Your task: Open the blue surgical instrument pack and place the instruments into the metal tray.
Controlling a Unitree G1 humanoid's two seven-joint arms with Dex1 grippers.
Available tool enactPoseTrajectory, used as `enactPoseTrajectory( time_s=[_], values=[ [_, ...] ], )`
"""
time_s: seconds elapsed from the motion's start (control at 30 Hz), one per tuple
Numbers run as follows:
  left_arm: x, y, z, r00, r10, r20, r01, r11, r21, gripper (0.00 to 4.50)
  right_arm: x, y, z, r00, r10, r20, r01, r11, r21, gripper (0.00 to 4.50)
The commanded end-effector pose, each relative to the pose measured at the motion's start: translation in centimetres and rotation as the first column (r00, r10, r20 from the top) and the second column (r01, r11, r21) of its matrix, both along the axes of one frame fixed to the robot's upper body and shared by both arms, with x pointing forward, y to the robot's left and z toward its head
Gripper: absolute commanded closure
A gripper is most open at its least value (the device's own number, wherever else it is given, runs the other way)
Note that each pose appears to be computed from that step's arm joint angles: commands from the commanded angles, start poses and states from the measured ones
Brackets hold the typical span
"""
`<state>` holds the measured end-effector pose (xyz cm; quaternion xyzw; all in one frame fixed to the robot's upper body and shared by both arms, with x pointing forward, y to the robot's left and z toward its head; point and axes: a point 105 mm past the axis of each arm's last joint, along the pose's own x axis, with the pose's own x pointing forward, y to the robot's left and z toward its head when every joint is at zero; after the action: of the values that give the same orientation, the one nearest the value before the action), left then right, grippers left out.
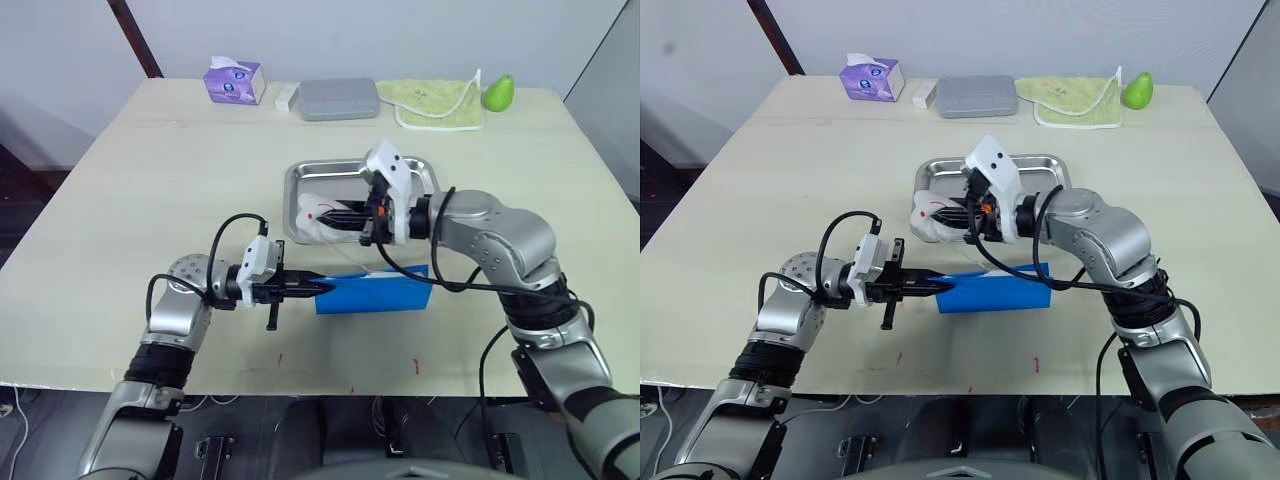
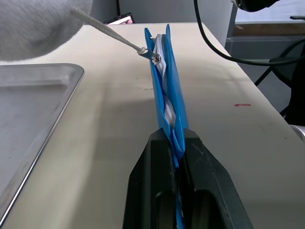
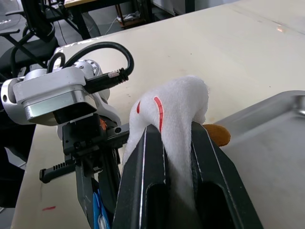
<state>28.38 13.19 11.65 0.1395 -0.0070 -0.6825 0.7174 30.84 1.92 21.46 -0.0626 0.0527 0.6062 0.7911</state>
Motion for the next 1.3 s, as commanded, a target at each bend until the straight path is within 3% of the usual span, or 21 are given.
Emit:
enactPoseTrajectory(
  time_s=[0.03, 0.17, 0.3, 0.5, 0.63, 0.7, 0.73, 0.8, 0.9, 1.03, 1.3],
  values=[
    [-0.3, -0.3, -1.4, 0.999, -0.01, -0.04, 0.012, 0.999, 0.032, 4.5, -1.3, 0.8, 1.8, 0.996, 0.049, 0.077, -0.054, 0.997, 0.06, 4.49],
    [-0.2, -0.1, -1.4, 0.999, 0.003, -0.042, -0.002, 1.0, 0.029, 4.5, -3.7, -1.4, 2.2, 0.986, 0.138, 0.096, -0.147, 0.985, 0.093, 4.49],
    [0.0, -0.1, -1.2, 0.999, 0.011, -0.041, -0.01, 1.0, 0.025, 4.5, -6.5, -2.5, 0.6, 0.966, 0.257, 0.044, -0.258, 0.965, 0.035, 4.49],
    [0.2, -0.2, -1.0, 0.999, 0.008, -0.042, -0.007, 0.999, 0.032, 4.5, -6.9, -2.7, -2.7, 0.954, 0.299, 0.007, -0.293, 0.941, -0.169, 4.49],
    [0.3, -0.3, -1.1, 0.999, -0.003, -0.043, 0.004, 0.999, 0.039, 4.5, -7.0, -2.2, -3.3, 0.94, 0.339, -0.029, -0.338, 0.918, -0.206, 4.49],
    [0.2, -0.3, -1.1, 0.999, -0.007, -0.044, 0.009, 0.999, 0.04, 4.5, -7.0, -2.1, -3.5, 0.935, 0.354, -0.032, -0.352, 0.909, -0.222, 3.55],
    [0.2, -0.3, -1.1, 0.999, -0.008, -0.044, 0.009, 0.999, 0.04, 4.5, -7.0, -2.0, -3.5, 0.932, 0.361, -0.036, -0.36, 0.906, -0.222, 3.37],
    [0.2, -0.4, -1.1, 0.999, -0.008, -0.045, 0.01, 0.999, 0.04, 4.5, -7.1, -2.0, -3.5, 0.928, 0.371, -0.039, -0.37, 0.903, -0.22, 2.36],
    [0.1, -0.4, -1.1, 0.999, -0.014, -0.046, 0.016, 0.999, 0.04, 4.5, -7.4, -1.9, -3.1, 0.916, 0.4, -0.016, -0.395, 0.895, -0.209, 1.62],
    [-0.2, -0.4, -1.2, 0.999, -0.023, -0.048, 0.024, 0.999, 0.037, 4.5, -8.1, -2.4, -1.9, 0.902, 0.432, -0.003, -0.428, 0.892, -0.148, 0.12],
    [-0.3, -0.4, -1.1, 0.999, -0.033, -0.041, 0.034, 0.999, 0.025, 4.5, -7.3, -5.5, 0.2, 0.945, 0.314, 0.094, -0.314, 0.949, -0.018, 0.12]
  ],
)
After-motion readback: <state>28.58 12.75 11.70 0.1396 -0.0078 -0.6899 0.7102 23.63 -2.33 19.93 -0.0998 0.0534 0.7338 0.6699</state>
